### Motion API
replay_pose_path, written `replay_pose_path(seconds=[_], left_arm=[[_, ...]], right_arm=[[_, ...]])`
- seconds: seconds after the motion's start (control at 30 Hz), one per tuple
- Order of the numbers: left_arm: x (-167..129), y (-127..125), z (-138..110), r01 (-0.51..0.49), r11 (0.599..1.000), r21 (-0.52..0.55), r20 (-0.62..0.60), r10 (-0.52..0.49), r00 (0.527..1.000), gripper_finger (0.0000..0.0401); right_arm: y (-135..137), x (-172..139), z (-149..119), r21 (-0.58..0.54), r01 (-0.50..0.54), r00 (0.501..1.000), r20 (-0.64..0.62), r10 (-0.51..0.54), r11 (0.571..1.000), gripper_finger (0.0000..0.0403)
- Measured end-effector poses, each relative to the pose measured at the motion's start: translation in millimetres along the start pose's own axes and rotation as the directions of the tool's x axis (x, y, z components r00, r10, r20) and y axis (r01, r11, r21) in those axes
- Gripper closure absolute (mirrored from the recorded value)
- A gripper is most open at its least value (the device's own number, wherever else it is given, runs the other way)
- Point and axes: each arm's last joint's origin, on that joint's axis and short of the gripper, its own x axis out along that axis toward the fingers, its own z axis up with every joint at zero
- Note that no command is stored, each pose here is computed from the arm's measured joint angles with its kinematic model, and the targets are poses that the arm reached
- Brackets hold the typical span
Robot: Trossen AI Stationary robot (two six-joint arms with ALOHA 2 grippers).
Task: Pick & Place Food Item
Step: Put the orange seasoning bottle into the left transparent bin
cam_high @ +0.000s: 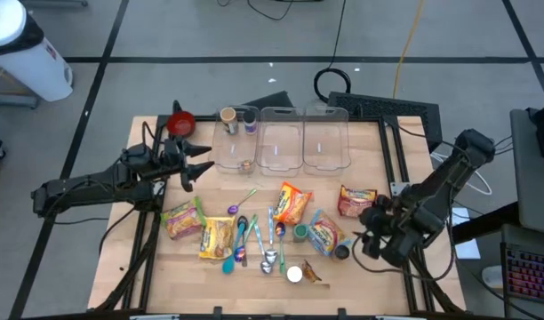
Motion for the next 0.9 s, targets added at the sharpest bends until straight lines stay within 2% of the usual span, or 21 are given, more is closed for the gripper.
replay_pose_path(seconds=[0.1, 0.23, 0.33, 0.4, 0.53, 0.63, 0.73, 0.9], left_arm=[[0.0, 0.0, 0.1, 0.000, 1.000, 0.000, 0.001, 0.000, 1.000, 0.0131], [0.0, 0.0, 0.2, 0.000, 1.000, 0.000, 0.002, 0.000, 1.000, 0.0133], [0.0, 0.0, 0.2, 0.000, 1.000, 0.001, 0.002, 0.000, 1.000, 0.0139], [0.0, 0.0, 0.2, 0.000, 1.000, 0.004, 0.002, 0.000, 1.000, 0.0143], [0.0, 0.0, 0.2, 0.000, 1.000, 0.005, 0.002, 0.000, 1.000, 0.0145], [0.0, 0.0, -0.2, -0.001, 1.000, 0.005, -0.002, 0.001, 1.000, 0.0138], [0.0, 0.2, -1.3, -0.003, 1.000, 0.004, -0.013, 0.003, 1.000, 0.0131], [0.0, 0.3, -2.0, -0.004, 1.000, 0.000, -0.021, 0.004, 1.000, 0.0124]], right_arm=[[3.3, 22.0, -21.5, 0.047, -0.093, 0.995, -0.031, 0.094, 0.995, 0.0138], [9.4, 37.5, -26.2, 0.055, -0.216, 0.976, 0.012, 0.215, 0.975, 0.0124], [11.5, 37.7, -24.3, 0.035, -0.242, 0.970, 0.024, 0.241, 0.970, 0.0124], [12.6, 37.9, -26.0, 0.041, -0.263, 0.964, -0.014, 0.264, 0.964, 0.0128], [11.2, 45.9, -35.3, 0.118, -0.291, 0.947, -0.104, 0.304, 0.949, 0.0136], [13.7, 55.4, -41.8, 0.153, -0.363, 0.924, -0.071, 0.377, 0.919, 0.0140], [17.6, 64.4, -46.4, 0.111, -0.436, 0.899, 0.001, 0.439, 0.893, 0.0144], [19.0, 72.5, -50.4, 0.037, -0.426, 0.905, 0.025, 0.426, 0.904, 0.0161]])
